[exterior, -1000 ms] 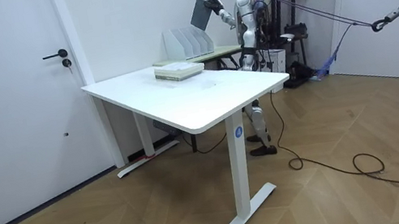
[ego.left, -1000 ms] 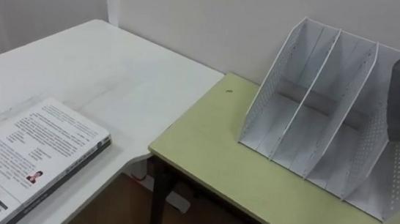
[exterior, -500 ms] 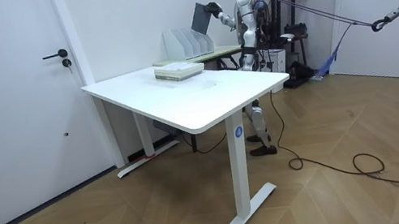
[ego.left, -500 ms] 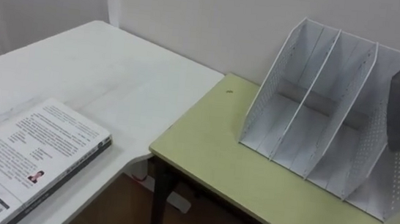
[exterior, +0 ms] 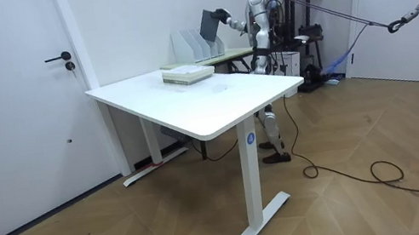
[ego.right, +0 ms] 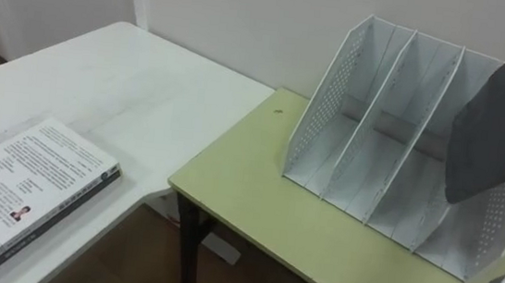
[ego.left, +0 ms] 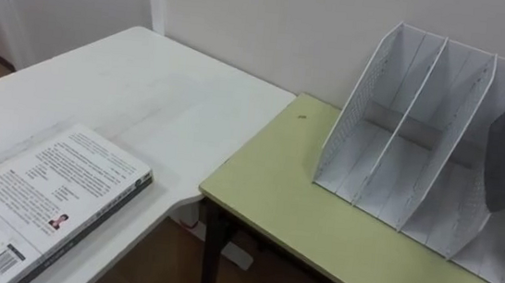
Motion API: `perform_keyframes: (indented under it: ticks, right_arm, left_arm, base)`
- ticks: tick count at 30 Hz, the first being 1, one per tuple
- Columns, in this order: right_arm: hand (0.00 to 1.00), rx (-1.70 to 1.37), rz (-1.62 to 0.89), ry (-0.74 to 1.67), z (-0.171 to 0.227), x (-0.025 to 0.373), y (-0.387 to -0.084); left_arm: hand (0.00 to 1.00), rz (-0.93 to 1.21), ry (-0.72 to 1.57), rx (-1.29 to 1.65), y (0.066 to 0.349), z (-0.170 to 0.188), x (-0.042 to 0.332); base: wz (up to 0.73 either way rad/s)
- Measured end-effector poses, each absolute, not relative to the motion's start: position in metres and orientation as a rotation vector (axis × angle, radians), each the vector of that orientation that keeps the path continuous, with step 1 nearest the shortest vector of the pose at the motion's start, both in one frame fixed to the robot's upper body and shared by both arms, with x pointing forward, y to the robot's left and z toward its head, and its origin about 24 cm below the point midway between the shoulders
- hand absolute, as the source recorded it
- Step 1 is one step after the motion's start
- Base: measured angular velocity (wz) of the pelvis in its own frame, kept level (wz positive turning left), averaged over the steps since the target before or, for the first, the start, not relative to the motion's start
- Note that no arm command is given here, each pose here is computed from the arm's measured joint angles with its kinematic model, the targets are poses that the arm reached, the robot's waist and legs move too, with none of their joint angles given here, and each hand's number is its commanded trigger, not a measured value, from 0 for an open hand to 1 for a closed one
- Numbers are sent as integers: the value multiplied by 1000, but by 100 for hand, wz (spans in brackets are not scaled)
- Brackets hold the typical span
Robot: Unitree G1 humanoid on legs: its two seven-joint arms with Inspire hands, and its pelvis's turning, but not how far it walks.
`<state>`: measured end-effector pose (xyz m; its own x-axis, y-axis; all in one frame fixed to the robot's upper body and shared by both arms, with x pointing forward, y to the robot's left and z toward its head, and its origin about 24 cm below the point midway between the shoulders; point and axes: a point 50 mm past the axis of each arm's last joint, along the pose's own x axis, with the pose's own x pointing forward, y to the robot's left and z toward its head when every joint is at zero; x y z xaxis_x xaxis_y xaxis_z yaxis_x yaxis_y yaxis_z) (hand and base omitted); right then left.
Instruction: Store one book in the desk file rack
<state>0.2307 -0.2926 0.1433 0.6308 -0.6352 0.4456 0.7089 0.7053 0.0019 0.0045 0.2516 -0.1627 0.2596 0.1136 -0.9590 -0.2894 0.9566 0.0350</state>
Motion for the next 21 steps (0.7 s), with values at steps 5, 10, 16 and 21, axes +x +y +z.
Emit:
perform_keyframes:
  ticks: [5,10,16,21]
  right_arm:
    - [100,-163,-772,-414,140,240,-293]
    - [100,-142,-771,-429,145,248,-292]
    - [100,-124,-781,-407,143,254,-295]
    - [100,-125,-803,-334,135,265,-300]
  left_arm:
    - [0,265,1289,-157,251,-163,4]
    - [0,266,1290,-155,252,-163,4]
    - [0,262,1304,-149,253,-163,6]
    - [0,252,1315,-132,254,-163,7]
  base:
    - [0]
    - [0]
    - [0]
    - [0]
